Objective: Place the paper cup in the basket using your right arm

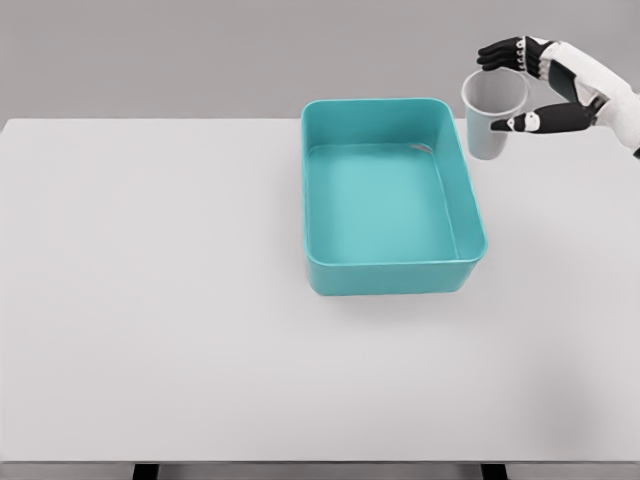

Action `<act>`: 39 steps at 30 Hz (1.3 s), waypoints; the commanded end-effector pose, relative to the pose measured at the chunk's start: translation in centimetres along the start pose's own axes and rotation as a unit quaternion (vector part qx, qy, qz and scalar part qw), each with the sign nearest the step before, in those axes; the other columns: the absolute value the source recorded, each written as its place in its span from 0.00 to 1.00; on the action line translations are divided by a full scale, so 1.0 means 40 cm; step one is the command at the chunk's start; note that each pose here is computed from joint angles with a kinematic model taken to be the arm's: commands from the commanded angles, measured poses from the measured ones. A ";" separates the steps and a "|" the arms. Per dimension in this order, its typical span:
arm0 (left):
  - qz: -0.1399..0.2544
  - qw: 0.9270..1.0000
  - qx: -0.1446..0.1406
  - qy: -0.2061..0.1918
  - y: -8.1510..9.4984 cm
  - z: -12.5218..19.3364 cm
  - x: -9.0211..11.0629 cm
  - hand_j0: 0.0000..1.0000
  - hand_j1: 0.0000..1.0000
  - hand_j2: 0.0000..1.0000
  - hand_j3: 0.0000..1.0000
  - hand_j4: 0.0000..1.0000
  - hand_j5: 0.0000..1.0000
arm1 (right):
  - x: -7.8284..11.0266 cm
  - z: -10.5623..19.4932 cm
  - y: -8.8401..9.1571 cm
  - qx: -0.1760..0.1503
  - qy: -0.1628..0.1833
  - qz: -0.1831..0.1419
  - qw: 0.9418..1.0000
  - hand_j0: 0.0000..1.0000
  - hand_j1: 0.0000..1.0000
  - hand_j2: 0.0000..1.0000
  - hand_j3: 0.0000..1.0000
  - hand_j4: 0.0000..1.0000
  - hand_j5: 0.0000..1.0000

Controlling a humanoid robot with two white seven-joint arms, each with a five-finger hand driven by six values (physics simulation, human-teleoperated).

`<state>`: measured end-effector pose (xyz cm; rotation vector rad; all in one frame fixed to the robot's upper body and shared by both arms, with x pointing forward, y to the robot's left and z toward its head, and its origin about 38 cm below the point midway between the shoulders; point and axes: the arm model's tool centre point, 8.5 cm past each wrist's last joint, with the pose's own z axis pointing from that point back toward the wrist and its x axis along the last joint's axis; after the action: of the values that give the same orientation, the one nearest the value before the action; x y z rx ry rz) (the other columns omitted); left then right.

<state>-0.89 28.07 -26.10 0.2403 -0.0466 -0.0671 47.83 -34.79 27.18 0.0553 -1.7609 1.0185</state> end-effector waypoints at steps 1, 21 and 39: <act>0.000 1.000 0.000 0.000 0.000 0.000 0.000 1.00 1.00 1.00 1.00 1.00 1.00 | 0.006 -0.021 0.023 0.007 -0.009 -0.007 1.000 0.77 0.77 0.77 0.77 0.77 0.77; 0.000 1.000 0.000 0.000 0.000 0.000 0.000 1.00 1.00 1.00 1.00 1.00 1.00 | 0.032 -0.139 0.132 0.059 -0.028 0.005 0.998 0.76 0.76 0.76 0.76 0.76 0.76; 0.000 1.000 0.000 0.000 0.000 0.000 0.000 1.00 1.00 1.00 1.00 1.00 1.00 | -0.208 0.191 -0.015 -0.085 0.087 -0.023 0.992 1.00 1.00 1.00 1.00 1.00 1.00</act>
<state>-0.88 28.07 -26.11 0.2402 -0.0465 -0.0670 46.06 -41.49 21.07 -0.0726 -1.6869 0.8701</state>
